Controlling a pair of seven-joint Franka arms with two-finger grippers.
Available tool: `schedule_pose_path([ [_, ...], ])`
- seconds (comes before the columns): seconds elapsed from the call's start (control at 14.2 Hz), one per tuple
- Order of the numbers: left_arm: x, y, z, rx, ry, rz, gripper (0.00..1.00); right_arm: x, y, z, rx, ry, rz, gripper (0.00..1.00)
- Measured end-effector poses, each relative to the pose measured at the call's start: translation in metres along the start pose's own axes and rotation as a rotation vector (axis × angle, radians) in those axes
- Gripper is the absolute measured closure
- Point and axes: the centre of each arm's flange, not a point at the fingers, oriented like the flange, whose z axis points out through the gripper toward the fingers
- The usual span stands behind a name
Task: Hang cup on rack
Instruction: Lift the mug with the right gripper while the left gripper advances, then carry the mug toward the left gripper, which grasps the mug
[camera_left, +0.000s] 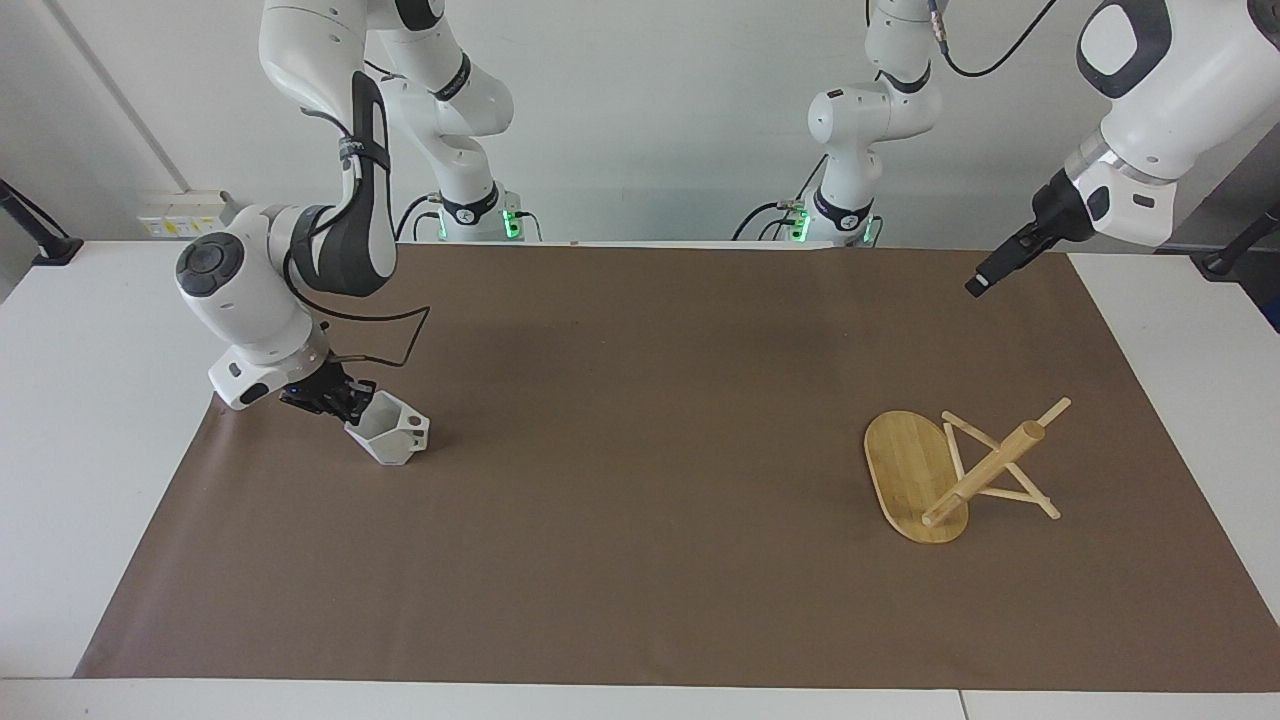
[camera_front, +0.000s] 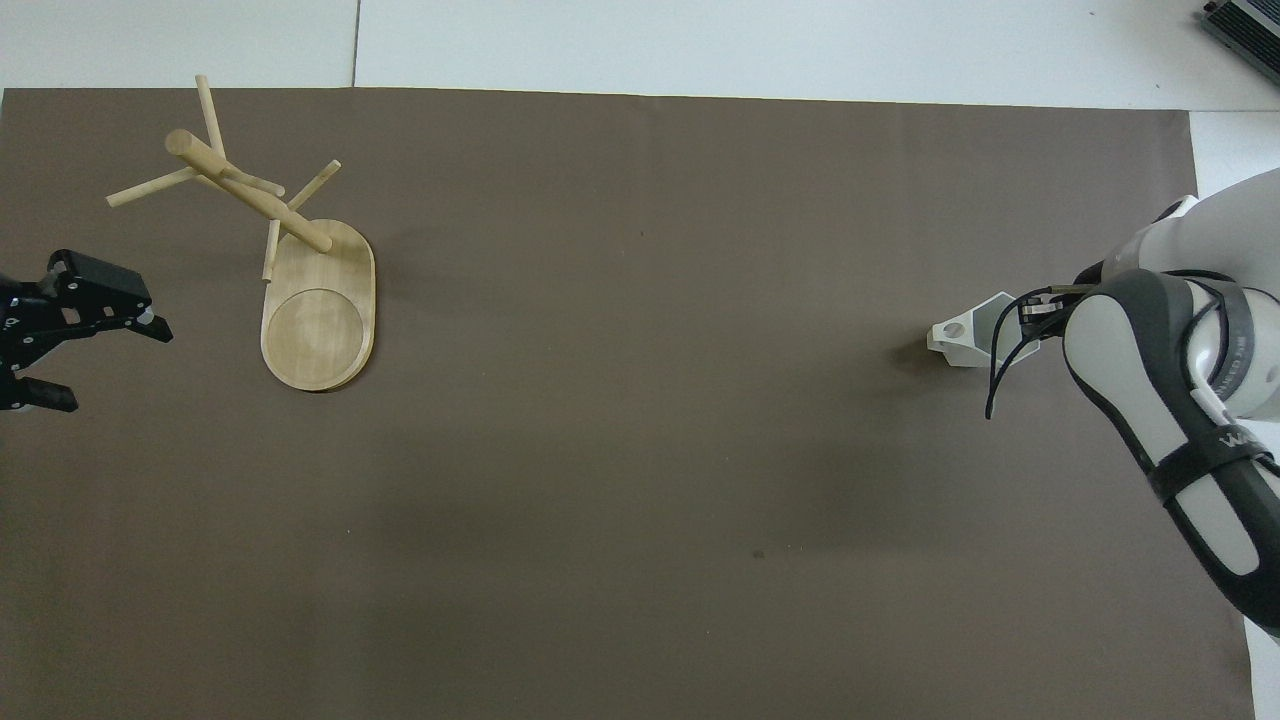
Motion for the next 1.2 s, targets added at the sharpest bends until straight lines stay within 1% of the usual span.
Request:
schedule_pose_path([
  [0.07,-0.001,0.000,0.000,-0.006,-0.005,-0.038,0.00,0.000,0.000,-0.001,0.000,0.001,0.000,0.95],
  [0.28,-0.008,0.004,0.000,-0.050,-0.049,-0.253,0.00,0.000,0.000,-0.003,0.000,0.005,0.000,0.96],
  [0.42,-0.014,0.009,0.001,-0.079,-0.107,-0.358,0.00,0.002,-0.005,-0.006,0.001,0.012,-0.008,0.96],
  [0.56,-0.020,0.014,0.003,-0.094,-0.152,-0.408,0.00,0.007,-0.016,-0.016,0.019,0.033,-0.017,0.96],
  [0.71,-0.026,0.020,0.002,-0.105,-0.180,-0.481,0.00,0.013,-0.027,-0.033,0.096,0.053,0.006,0.96],
  [0.78,-0.027,0.023,0.000,-0.130,-0.210,-0.526,0.00,0.015,-0.031,-0.044,0.136,0.060,0.018,0.96],
  [0.99,-0.019,0.015,-0.005,-0.221,-0.321,-0.674,0.00,0.022,-0.061,-0.076,0.231,0.096,0.004,0.96],
  [1.2,-0.013,0.009,0.005,-0.317,-0.418,-0.752,0.00,0.023,-0.112,-0.094,0.303,0.118,-0.044,0.96],
])
